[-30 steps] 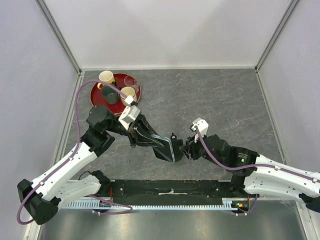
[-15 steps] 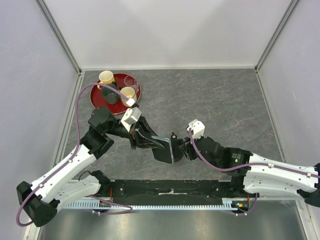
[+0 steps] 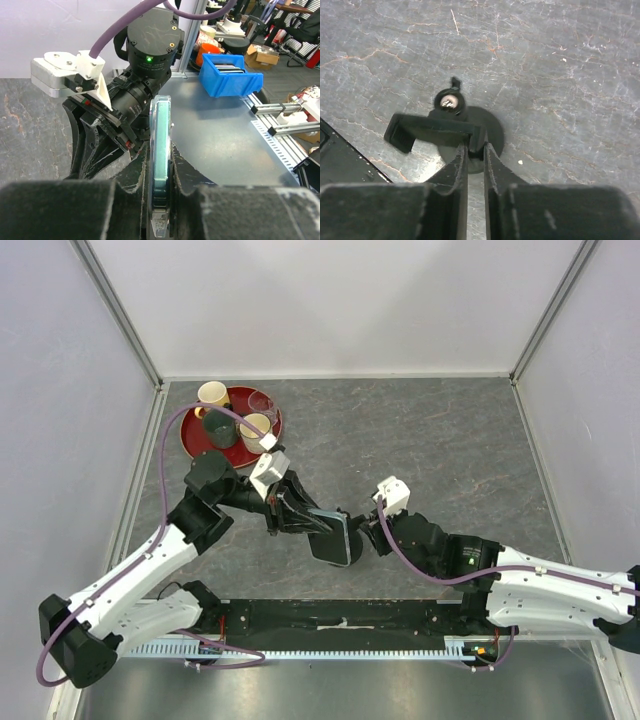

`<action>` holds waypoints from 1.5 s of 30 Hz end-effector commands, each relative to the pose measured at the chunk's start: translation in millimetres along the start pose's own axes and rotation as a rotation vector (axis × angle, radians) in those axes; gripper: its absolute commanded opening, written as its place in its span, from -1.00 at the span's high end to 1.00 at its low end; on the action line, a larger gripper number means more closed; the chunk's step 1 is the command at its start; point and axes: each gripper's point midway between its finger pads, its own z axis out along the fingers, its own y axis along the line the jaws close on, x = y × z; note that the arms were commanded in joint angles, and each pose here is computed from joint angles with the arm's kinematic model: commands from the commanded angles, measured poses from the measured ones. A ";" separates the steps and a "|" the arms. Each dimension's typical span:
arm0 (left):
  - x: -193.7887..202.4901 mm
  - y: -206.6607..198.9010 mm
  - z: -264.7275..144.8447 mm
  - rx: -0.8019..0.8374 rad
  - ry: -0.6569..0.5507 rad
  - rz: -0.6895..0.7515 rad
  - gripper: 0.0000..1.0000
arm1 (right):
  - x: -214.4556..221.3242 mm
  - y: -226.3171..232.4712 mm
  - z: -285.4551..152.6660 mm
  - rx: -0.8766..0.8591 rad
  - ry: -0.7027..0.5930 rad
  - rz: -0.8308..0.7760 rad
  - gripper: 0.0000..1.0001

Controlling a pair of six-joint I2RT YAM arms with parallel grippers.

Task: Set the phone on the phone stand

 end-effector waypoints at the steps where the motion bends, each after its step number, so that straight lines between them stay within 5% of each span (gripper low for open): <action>1: -15.7 4.3 3.3 0.004 -0.035 0.083 0.96 | -18.8 9.8 -0.3 -0.028 -0.047 0.018 0.88; 2: -15.2 5.5 3.7 0.005 -0.036 0.086 0.95 | -18.1 9.6 -0.2 -0.027 -0.046 0.017 1.00; 23: 9.3 45.5 42.5 0.186 -0.099 0.266 0.95 | -20.4 12.3 2.8 -0.194 -0.003 0.112 1.00; 45: 53.0 83.8 43.6 0.167 -0.014 0.182 0.95 | -20.3 -3.6 2.5 -0.175 -0.030 0.089 1.00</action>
